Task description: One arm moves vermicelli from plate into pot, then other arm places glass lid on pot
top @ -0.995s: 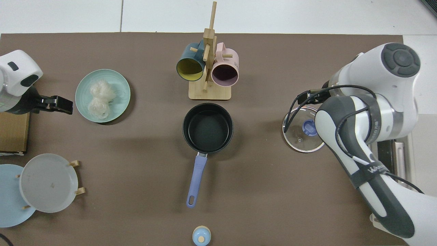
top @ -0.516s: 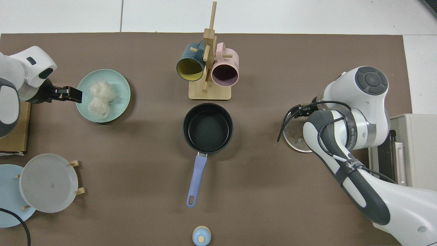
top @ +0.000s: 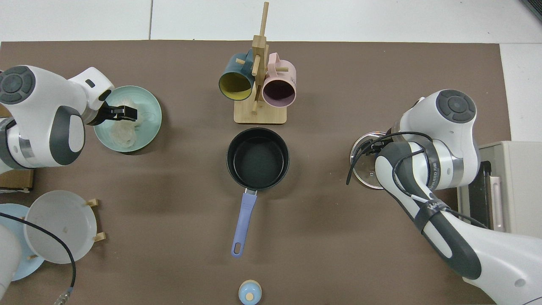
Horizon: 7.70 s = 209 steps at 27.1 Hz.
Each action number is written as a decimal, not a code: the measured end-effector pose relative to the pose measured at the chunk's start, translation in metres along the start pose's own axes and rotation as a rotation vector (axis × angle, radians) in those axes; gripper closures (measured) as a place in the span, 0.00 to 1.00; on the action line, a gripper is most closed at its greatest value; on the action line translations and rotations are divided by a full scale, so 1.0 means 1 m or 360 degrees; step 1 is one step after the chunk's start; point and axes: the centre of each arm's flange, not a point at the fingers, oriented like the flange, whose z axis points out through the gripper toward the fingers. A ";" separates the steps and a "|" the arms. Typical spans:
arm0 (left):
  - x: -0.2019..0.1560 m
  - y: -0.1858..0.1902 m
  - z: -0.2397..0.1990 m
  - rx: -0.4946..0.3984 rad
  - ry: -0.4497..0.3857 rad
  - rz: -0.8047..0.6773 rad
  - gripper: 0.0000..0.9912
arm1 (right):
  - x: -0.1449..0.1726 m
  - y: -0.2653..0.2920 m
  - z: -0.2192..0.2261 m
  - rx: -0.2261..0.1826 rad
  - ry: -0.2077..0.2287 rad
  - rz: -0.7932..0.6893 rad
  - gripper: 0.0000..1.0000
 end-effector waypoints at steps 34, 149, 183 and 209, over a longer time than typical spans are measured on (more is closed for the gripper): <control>-0.029 0.062 -0.107 -0.0011 -0.0026 -0.0110 0.54 | -0.011 -0.001 0.008 -0.0035 -0.0122 -0.0109 0.35; -0.093 -0.023 -0.241 -0.0007 -0.0272 0.0147 0.00 | -0.007 -0.351 -0.080 0.0006 -0.0119 0.0260 0.35; -0.094 -0.020 -0.245 0.0008 -0.0205 0.0095 0.00 | 0.010 -0.347 -0.084 0.0018 -0.0063 0.0277 0.35; -0.094 -0.015 -0.245 0.0007 -0.0205 0.0108 0.00 | 0.010 -0.350 -0.081 0.0026 -0.0063 0.0271 0.35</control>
